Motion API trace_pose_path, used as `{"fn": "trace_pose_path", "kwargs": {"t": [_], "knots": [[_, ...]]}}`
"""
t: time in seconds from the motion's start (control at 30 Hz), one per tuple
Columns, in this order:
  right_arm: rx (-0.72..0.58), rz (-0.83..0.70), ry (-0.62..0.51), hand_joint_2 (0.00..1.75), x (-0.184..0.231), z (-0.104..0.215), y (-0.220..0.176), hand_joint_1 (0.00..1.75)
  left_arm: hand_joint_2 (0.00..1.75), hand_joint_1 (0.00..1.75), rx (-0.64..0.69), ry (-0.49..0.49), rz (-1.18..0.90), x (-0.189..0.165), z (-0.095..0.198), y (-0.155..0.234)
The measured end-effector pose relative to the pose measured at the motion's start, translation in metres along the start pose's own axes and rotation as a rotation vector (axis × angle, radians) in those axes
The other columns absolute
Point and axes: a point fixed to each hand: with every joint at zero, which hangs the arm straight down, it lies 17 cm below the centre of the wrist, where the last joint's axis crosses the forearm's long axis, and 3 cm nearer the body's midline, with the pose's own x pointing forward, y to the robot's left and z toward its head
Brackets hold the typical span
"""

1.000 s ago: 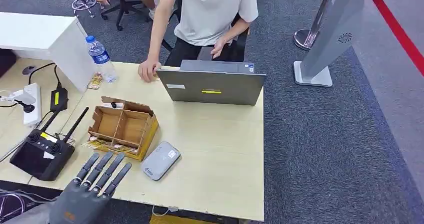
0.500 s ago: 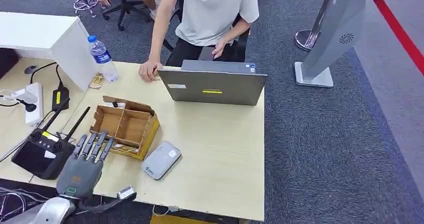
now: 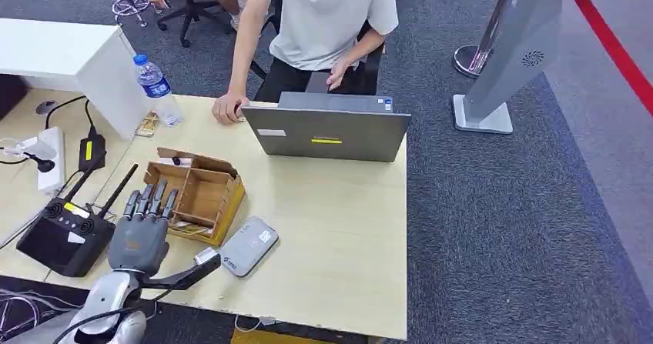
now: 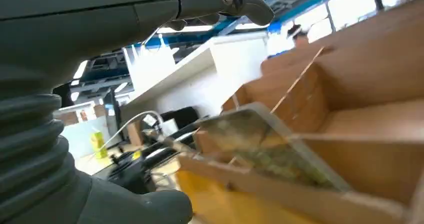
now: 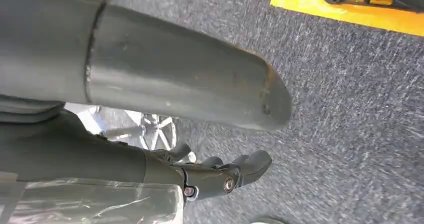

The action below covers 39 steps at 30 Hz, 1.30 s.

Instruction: Pass the card to the sensor for recognition and then transmit it.

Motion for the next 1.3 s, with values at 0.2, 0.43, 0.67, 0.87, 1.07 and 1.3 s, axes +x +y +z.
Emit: {"fn": "trace_pose_path", "kwargs": {"t": [0.2, 0.43, 0.67, 0.87, 1.07, 1.3], "knots": [[-0.004, 0.026, -0.009, 0.00, 0.002, 0.000, -0.001, 0.00, 1.75, 0.00, 0.062, -0.024, 0.023, 0.017, -0.010, 0.006], [-0.006, 0.044, -0.014, 0.00, 0.003, 0.000, -0.001, 0.00, 1.75, 0.00, 0.061, -0.036, 0.045, 0.027, -0.009, 0.002], [-0.008, 0.056, -0.018, 0.00, 0.004, 0.000, -0.002, 0.00, 1.75, 1.75, 0.055, -0.033, 0.054, 0.029, -0.008, -0.002], [-0.008, 0.056, -0.018, 0.00, 0.004, 0.000, -0.002, 0.00, 1.75, 1.75, 0.048, -0.034, 0.076, 0.030, -0.006, -0.004], [-0.008, 0.057, -0.018, 0.00, 0.004, 0.000, -0.002, 0.00, 1.75, 1.75, 0.023, -0.041, 0.114, 0.032, -0.003, -0.010], [-0.009, 0.058, -0.020, 0.00, 0.004, 0.000, -0.002, 0.00, 1.75, 1.75, 0.005, -0.044, 0.139, 0.033, 0.000, -0.014]]}}
